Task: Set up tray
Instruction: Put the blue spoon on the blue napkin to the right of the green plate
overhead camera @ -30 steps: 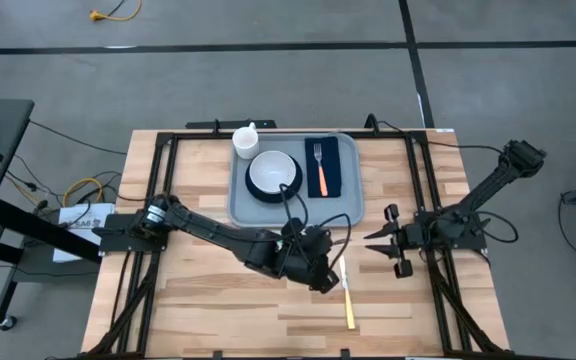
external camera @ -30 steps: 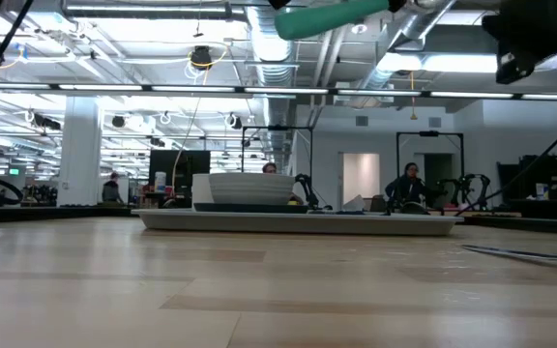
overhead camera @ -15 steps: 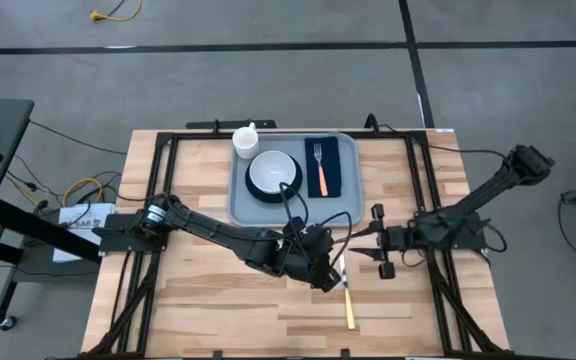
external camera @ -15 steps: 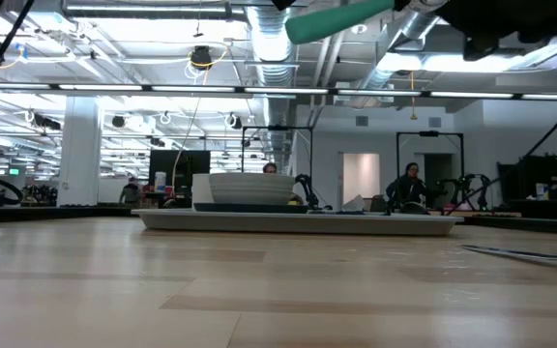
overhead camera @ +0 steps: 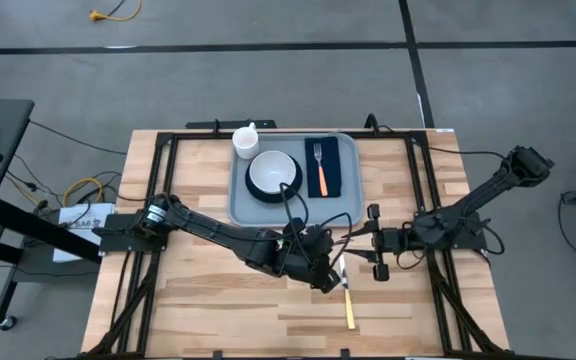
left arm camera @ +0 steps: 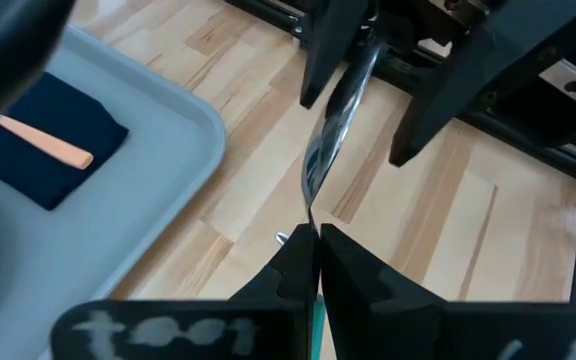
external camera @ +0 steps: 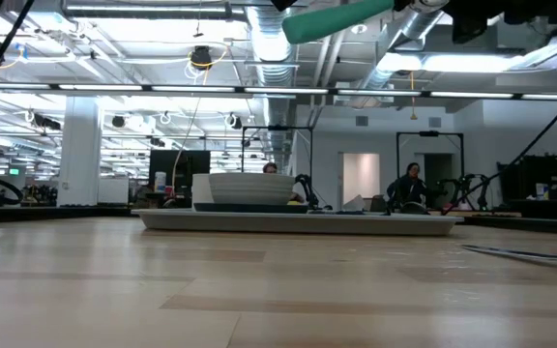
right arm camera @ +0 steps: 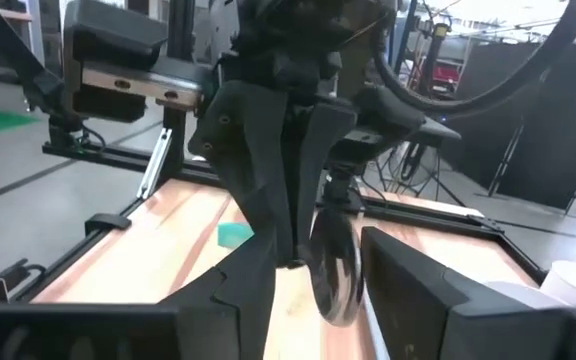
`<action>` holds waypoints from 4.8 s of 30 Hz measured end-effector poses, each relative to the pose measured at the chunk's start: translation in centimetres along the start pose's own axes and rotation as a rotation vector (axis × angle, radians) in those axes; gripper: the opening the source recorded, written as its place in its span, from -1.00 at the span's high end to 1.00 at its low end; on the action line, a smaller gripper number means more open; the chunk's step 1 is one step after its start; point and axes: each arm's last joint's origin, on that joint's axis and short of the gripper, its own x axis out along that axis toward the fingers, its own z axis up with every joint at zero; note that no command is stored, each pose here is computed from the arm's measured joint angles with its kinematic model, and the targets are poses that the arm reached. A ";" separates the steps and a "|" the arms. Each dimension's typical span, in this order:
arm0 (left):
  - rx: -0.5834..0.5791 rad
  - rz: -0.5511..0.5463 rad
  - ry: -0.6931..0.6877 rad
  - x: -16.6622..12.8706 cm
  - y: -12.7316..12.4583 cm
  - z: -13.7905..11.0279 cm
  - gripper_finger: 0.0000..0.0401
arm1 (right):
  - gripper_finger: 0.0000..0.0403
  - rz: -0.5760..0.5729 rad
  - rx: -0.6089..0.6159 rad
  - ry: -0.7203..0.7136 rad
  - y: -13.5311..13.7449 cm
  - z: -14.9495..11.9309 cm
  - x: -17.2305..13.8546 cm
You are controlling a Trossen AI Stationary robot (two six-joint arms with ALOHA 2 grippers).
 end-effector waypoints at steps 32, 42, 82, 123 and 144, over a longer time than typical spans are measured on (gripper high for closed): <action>-0.018 0.000 -0.006 0.0 -0.1 0.0 0.94 | 0.98 -0.002 0.099 0.015 -0.4 0.2 -0.6; -0.052 -0.029 0.038 0.0 -0.1 -0.2 0.55 | 1.00 0.023 0.081 0.106 -0.5 1.8 -0.2; 0.474 -0.179 -0.105 -8.7 -2.2 1.1 0.46 | 1.00 -0.075 0.186 0.594 -14.3 9.6 0.7; 0.340 -0.426 -0.469 -9.6 25.1 -7.4 0.46 | 1.00 0.358 0.341 0.956 -37.4 1.6 8.2; 0.407 -0.375 -0.381 -9.0 25.7 -8.1 0.46 | 1.00 0.477 0.501 0.900 -43.2 -8.9 9.4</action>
